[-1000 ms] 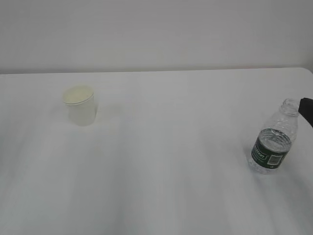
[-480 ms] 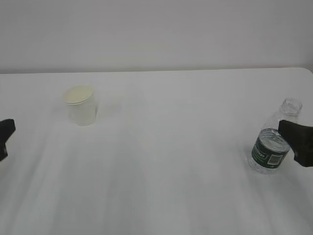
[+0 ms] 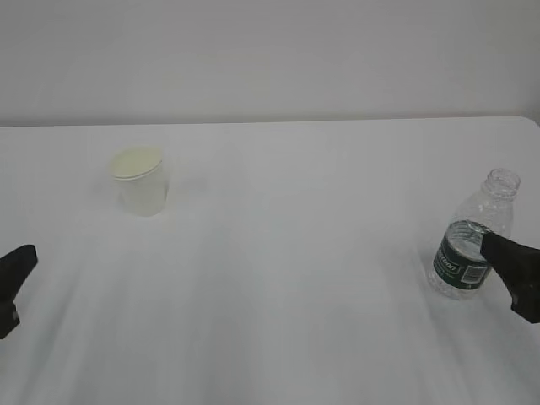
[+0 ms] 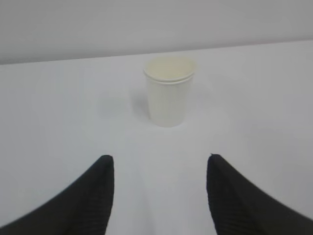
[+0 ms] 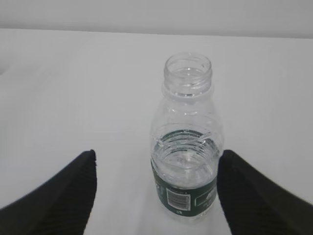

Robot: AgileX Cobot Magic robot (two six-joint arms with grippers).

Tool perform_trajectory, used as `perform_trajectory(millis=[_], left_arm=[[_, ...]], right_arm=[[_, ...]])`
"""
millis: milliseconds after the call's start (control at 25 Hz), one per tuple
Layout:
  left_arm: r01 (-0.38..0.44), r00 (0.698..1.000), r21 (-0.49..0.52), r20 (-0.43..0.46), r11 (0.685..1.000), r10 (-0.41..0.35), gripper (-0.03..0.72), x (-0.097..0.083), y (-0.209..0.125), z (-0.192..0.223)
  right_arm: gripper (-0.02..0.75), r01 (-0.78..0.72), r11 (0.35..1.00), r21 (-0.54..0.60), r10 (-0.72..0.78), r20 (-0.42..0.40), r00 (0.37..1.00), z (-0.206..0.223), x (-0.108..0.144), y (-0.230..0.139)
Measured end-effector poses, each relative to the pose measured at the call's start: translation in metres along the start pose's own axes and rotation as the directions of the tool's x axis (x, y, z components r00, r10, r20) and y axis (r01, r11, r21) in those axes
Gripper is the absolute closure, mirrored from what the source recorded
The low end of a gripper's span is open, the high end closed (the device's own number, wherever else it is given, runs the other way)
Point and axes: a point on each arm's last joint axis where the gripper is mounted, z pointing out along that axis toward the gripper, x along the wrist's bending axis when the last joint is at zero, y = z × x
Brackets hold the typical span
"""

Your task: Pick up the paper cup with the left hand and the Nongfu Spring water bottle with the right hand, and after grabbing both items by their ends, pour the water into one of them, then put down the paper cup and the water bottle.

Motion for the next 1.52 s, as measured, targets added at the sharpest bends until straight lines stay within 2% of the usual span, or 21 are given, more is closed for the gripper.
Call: perform_trajectory(millis=[280, 760, 880, 1000, 1080, 1280, 1520], left_arm=[[-0.019, 0.999, 0.072, 0.036, 0.997, 0.016, 0.258, -0.003, -0.012, 0.004], [-0.031, 0.998, 0.075, 0.064, 0.997, 0.026, 0.259, -0.006, -0.013, 0.004], [-0.031, 0.998, 0.075, 0.064, 0.997, 0.026, 0.259, -0.006, -0.013, 0.004], [-0.031, 0.998, 0.073, 0.064, 0.997, 0.026, 0.259, -0.006, -0.013, 0.004], [-0.031, 0.998, 0.073, 0.064, 0.997, 0.026, 0.259, -0.006, -0.013, 0.004], [-0.031, 0.998, 0.073, 0.064, 0.997, 0.026, 0.258, -0.006, -0.013, 0.004], [-0.031, 0.998, 0.073, 0.064, 0.997, 0.026, 0.259, -0.006, -0.013, 0.004]], right_arm=[[0.165, -0.006, 1.000, 0.018, 0.006, -0.005, 1.000, 0.000, 0.001, -0.007], [0.165, 0.000, 0.989, 0.148, 0.003, -0.019, 1.000, 0.025, 0.000, -0.034], [0.165, -0.012, 0.994, 0.110, 0.015, -0.032, 0.999, 0.031, 0.001, -0.038], [0.165, -0.018, 1.000, 0.017, 0.019, -0.047, 0.999, 0.030, 0.003, -0.040], [0.165, -0.017, 1.000, 0.007, 0.017, -0.036, 0.999, 0.028, 0.003, -0.045], [0.165, -0.009, 0.998, 0.056, 0.008, 0.022, 1.000, 0.026, -0.002, -0.061], [0.165, -0.006, 0.994, 0.107, 0.004, 0.024, 1.000, 0.029, -0.002, -0.070]])
